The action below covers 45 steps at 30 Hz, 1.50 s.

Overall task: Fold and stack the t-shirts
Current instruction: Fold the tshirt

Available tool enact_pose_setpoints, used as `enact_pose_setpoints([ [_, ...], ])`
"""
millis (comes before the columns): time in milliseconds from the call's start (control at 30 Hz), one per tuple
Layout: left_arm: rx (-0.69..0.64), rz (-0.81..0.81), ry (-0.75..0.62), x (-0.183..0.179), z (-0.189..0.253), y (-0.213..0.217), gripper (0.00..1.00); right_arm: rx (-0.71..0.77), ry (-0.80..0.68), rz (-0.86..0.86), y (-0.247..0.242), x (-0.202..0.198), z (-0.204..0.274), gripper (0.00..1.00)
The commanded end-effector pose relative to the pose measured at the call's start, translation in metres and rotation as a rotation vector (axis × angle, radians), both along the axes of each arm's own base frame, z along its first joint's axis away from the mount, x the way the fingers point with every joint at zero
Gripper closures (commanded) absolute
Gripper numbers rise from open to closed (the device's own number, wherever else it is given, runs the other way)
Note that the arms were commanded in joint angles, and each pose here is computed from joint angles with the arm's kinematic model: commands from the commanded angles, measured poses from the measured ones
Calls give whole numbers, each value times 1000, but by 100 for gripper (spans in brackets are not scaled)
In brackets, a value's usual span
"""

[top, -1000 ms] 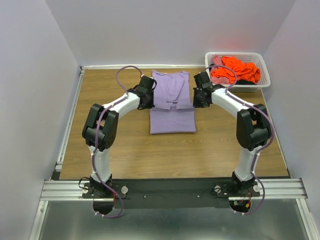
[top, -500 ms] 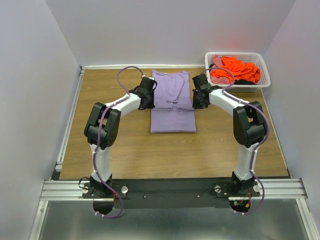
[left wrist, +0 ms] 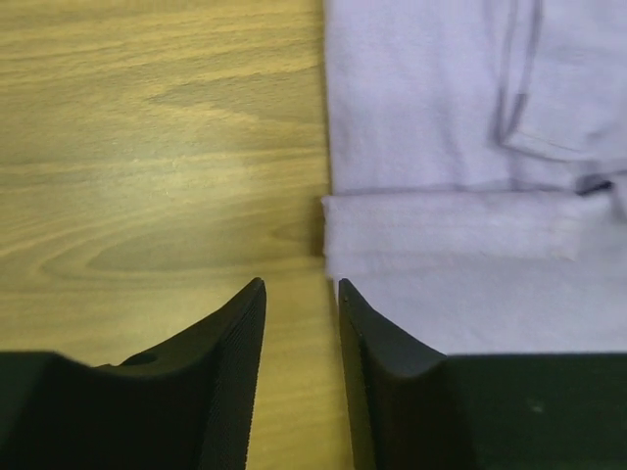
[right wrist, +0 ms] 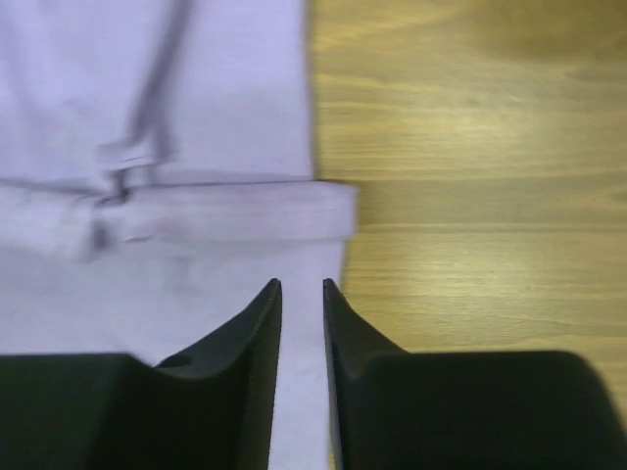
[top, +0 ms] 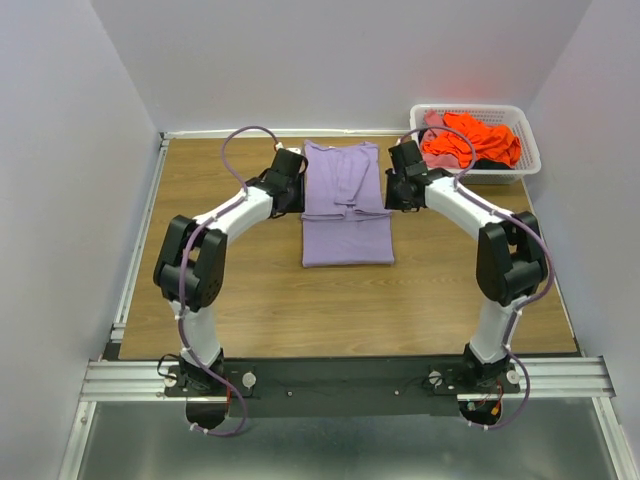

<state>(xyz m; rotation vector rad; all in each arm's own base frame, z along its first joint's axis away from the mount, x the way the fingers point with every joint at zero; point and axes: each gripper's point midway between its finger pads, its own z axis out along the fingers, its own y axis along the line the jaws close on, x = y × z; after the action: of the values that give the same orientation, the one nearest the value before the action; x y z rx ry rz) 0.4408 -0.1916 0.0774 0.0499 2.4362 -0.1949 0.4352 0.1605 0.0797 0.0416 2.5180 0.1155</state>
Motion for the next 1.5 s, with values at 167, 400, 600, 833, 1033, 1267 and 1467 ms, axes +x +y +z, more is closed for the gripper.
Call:
enact_pose_setpoints([
  [167, -108, -155, 30, -61, 9, -68, 78, 230, 3, 194, 84, -18, 6, 81],
  [400, -80, -209, 129, -88, -39, -85, 83, 308, 50, 245, 114, -19, -23, 87],
  [600, -39, -219, 202, -107, -78, -78, 83, 333, 74, 253, 125, -16, -46, 89],
  [833, -22, -251, 276, -126, -103, -74, 90, 218, 12, 216, 114, 15, -61, 89],
  [1033, -9, -251, 290, -143, -105, -64, 90, 137, -155, 149, 95, 88, -33, 89],
  [1267, -8, -250, 294, -161, -100, -52, 90, 207, -245, 241, 103, 107, 16, 87],
  [1467, -26, -210, 203, -156, -68, -45, 88, 285, -198, 278, 94, 49, 26, 87],
])
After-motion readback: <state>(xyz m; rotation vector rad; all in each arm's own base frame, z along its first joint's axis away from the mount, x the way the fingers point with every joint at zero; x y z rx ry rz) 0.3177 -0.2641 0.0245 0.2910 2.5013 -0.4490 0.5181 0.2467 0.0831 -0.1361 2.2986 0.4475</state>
